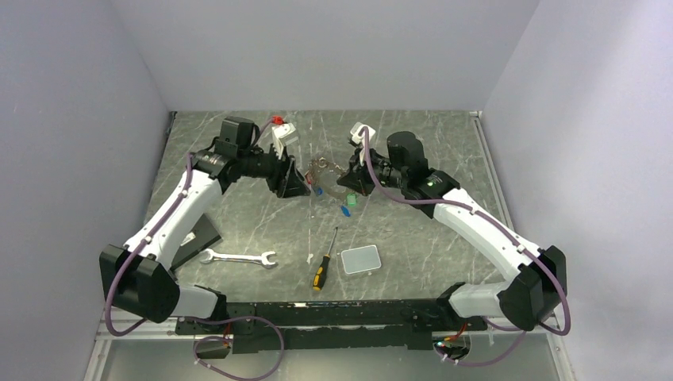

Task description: Remove the keys from the keyring

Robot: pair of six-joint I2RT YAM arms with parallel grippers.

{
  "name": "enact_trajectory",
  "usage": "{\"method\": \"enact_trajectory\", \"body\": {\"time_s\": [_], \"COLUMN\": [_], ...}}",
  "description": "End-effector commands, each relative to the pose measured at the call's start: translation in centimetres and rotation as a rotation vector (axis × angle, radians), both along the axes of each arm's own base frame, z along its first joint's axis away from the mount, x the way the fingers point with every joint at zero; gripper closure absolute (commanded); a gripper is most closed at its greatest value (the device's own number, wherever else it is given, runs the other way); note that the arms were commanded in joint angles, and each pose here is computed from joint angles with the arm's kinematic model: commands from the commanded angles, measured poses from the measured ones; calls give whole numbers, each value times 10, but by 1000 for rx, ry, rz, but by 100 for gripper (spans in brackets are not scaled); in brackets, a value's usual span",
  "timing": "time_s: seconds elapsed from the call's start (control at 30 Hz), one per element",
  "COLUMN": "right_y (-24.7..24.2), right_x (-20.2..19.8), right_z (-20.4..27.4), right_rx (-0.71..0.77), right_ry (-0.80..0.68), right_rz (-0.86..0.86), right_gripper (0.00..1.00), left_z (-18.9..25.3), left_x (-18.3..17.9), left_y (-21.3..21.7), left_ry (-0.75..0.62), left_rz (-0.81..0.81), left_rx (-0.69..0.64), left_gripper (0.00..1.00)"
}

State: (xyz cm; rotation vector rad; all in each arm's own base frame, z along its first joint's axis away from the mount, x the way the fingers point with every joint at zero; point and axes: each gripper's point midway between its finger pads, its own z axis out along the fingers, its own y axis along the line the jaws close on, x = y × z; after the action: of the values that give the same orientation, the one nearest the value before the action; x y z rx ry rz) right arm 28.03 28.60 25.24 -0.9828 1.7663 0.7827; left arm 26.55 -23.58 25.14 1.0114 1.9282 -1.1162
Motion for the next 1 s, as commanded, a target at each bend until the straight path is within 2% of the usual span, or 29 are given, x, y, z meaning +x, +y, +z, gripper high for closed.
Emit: {"method": "enact_trajectory", "body": {"time_s": [0.0, 0.47, 0.83, 0.97], "right_y": [12, 19, 22, 22], "right_x": [2, -7, -6, -2], "right_z": [44, 42, 37, 36], "right_rx": [113, 144, 168, 177], "right_ry": [-28, 20, 61, 80], "right_rz": [16, 66, 50, 16], "right_gripper": [100, 100, 100, 100], "left_z": [14, 14, 12, 11], "left_x": [16, 30, 37, 39], "left_y": [-10, -23, -30, -34], "left_ry": [-107, -119, -109, -98], "left_rz": [12, 21, 40, 46], "left_rx": [10, 0, -9, -15], "left_gripper": [37, 42, 56, 57]}}
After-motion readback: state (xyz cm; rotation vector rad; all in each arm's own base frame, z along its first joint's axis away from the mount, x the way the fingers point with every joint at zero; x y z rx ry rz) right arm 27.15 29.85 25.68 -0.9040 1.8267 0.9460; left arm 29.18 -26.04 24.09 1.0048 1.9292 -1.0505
